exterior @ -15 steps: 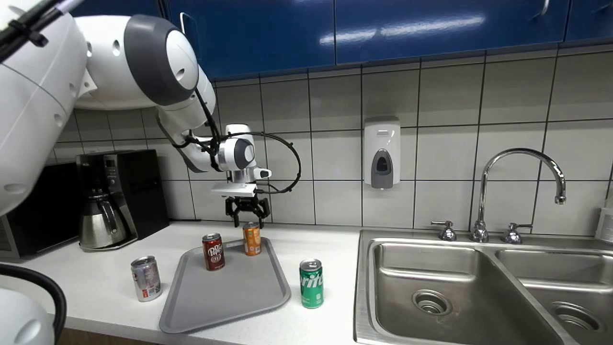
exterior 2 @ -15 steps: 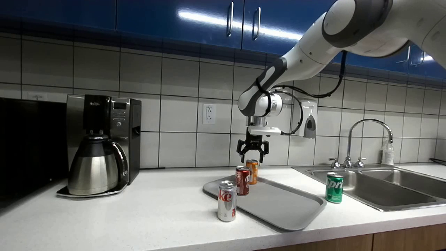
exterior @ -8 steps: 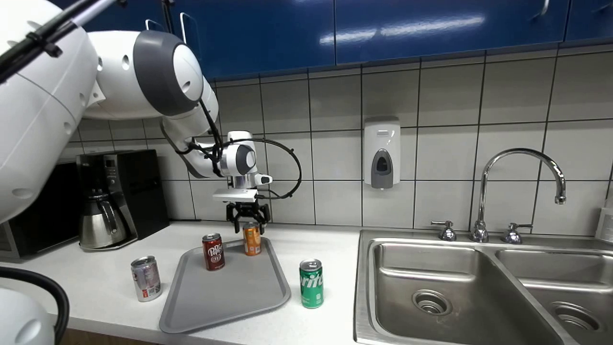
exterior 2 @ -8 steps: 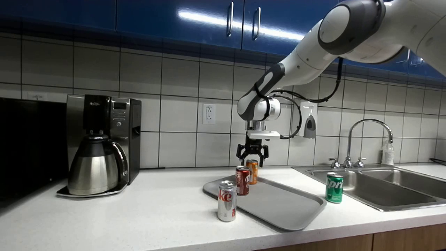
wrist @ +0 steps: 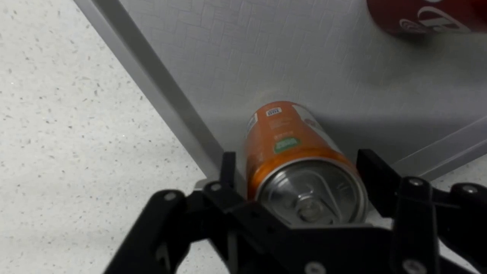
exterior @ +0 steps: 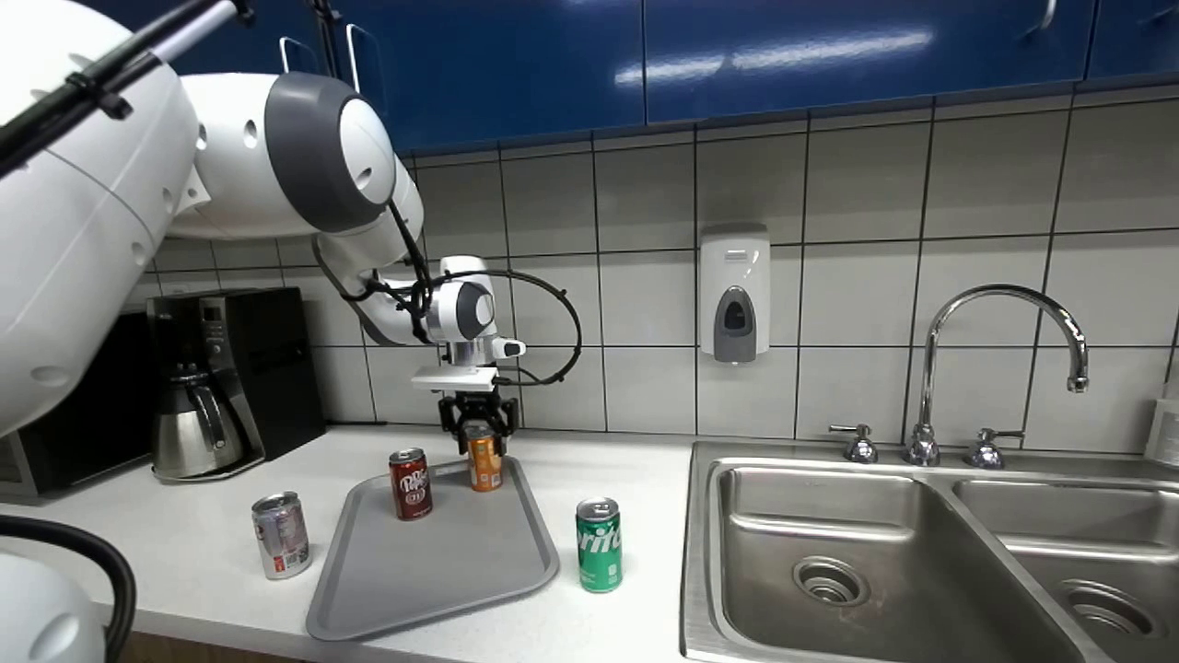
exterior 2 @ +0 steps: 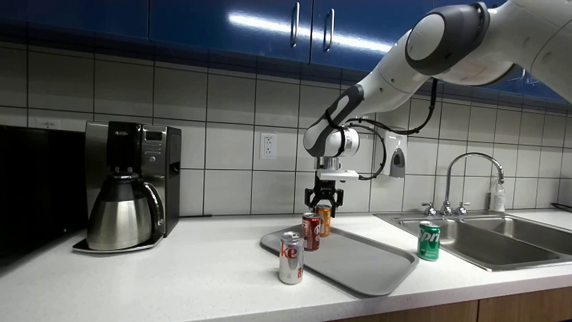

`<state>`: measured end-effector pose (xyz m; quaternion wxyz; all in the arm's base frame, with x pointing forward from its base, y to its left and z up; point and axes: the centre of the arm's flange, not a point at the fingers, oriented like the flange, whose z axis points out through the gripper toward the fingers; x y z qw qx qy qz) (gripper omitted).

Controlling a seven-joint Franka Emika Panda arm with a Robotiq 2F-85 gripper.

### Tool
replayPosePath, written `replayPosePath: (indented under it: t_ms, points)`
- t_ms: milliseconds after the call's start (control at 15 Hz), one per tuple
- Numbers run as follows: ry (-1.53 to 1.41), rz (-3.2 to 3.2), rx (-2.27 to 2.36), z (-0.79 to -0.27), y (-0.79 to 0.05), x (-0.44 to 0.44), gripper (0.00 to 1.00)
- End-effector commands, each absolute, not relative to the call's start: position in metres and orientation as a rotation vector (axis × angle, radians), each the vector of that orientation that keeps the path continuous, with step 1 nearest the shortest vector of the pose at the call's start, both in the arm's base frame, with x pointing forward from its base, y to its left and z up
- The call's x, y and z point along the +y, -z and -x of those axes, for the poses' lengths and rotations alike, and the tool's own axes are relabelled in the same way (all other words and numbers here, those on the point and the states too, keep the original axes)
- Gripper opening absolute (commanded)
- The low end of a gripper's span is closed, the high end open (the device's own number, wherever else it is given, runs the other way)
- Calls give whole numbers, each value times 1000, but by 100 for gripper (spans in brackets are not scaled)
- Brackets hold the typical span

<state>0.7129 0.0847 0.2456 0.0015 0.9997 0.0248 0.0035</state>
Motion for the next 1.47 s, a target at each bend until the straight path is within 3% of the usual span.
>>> replayPosePath:
  t_ms: [0,133,867,1400]
  points:
    - [6,-3111,63,-721,-250,87,50]
    - [4,-3114,65,-720,-251,87,38]
    - [-121,-3153,81,-712,-318,79,38]
    - [-184,-3129,-39,-708,-346,21,38]
